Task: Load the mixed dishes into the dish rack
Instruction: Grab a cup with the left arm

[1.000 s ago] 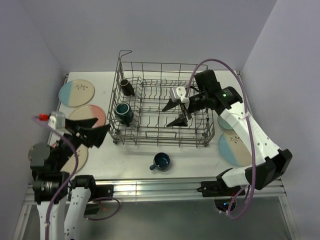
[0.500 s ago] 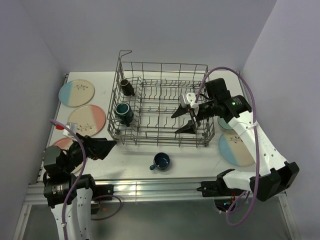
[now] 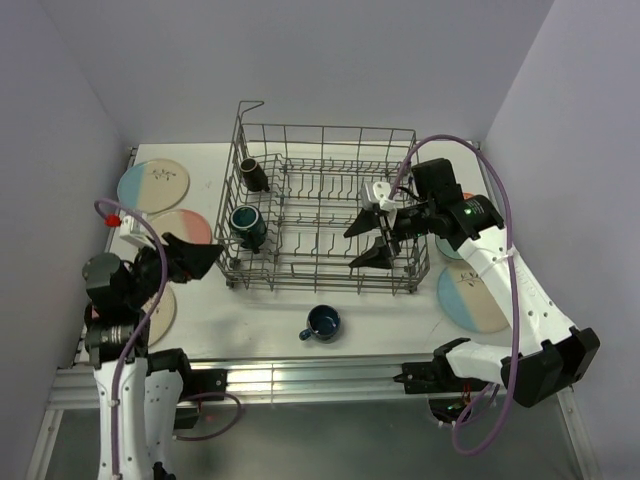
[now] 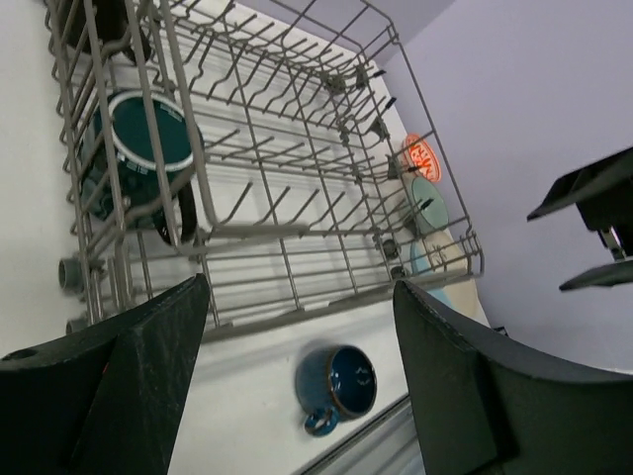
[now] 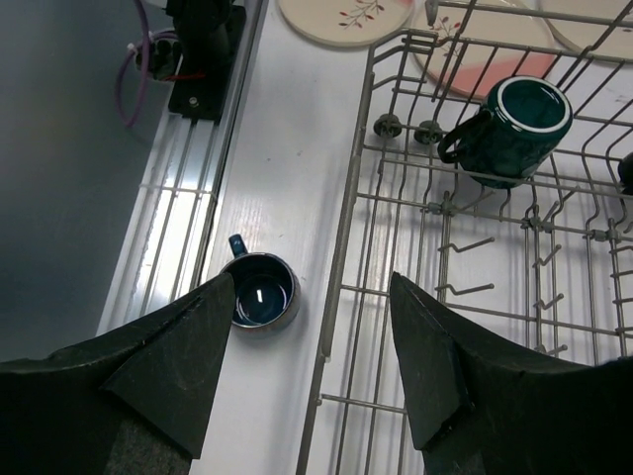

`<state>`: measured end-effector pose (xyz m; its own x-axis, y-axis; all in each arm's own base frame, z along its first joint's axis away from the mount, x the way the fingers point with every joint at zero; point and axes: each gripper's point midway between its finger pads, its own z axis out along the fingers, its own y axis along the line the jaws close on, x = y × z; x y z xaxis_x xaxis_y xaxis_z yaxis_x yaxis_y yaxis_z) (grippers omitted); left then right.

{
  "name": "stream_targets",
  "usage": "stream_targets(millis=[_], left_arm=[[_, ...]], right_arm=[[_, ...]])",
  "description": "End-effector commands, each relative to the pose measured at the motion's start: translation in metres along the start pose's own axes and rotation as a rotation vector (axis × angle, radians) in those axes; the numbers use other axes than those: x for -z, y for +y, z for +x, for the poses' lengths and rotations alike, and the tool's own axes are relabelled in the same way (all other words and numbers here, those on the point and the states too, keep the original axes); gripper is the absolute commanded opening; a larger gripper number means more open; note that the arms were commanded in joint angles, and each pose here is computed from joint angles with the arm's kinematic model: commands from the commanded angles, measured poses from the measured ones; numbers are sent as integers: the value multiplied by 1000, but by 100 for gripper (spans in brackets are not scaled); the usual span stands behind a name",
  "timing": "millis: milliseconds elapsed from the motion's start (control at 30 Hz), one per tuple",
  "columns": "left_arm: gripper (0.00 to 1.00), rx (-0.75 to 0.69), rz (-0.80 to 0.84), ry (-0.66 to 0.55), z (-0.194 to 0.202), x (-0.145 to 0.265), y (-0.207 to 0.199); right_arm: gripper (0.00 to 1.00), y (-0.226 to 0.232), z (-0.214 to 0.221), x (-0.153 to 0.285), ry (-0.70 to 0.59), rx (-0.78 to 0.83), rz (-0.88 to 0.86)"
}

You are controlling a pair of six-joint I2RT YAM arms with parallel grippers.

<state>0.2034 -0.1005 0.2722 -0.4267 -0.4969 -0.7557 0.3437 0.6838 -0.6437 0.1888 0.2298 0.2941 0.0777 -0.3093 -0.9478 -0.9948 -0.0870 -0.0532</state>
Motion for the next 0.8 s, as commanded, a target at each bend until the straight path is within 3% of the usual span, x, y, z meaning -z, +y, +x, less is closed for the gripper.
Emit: stream_targets(millis=[0, 67, 133, 167, 200, 233, 300, 367, 500, 633, 767], left_arm=[[81, -103, 79, -135, -53, -12, -32], [81, -146, 124, -152, -60, -15, -55], [81, -175, 155, -86, -49, -26, -74], [85, -156, 118, 3, -31, -37, -68], [88, -173, 180, 89, -7, -40, -89], [90, -184, 127, 81, -5, -46, -87], [92, -220, 211, 170, 28, -46, -124], [92, -249, 181, 162, 39, -52, -137], [91, -405, 252, 352, 121, -36, -174], [93, -566, 188, 520, 199, -20, -149], [93, -601, 158, 481, 227, -14, -126]], right_arm=[[72, -8, -5, 2, -13, -11, 31], [72, -8, -4, 3, -15, -14, 33], [71, -7, -3, 3, -17, -13, 32], [72, -6, -1, 3, -19, -16, 26], [71, -6, -1, 3, -21, -15, 25], [72, -6, 1, 3, -20, -18, 24], [72, -5, 1, 4, -23, -20, 22], [72, -6, 2, 7, -21, -23, 28], [72, -8, 7, 13, -19, -28, 40], [72, -9, 14, 16, -17, -37, 42], [72, -5, 22, 16, -16, -55, 29]])
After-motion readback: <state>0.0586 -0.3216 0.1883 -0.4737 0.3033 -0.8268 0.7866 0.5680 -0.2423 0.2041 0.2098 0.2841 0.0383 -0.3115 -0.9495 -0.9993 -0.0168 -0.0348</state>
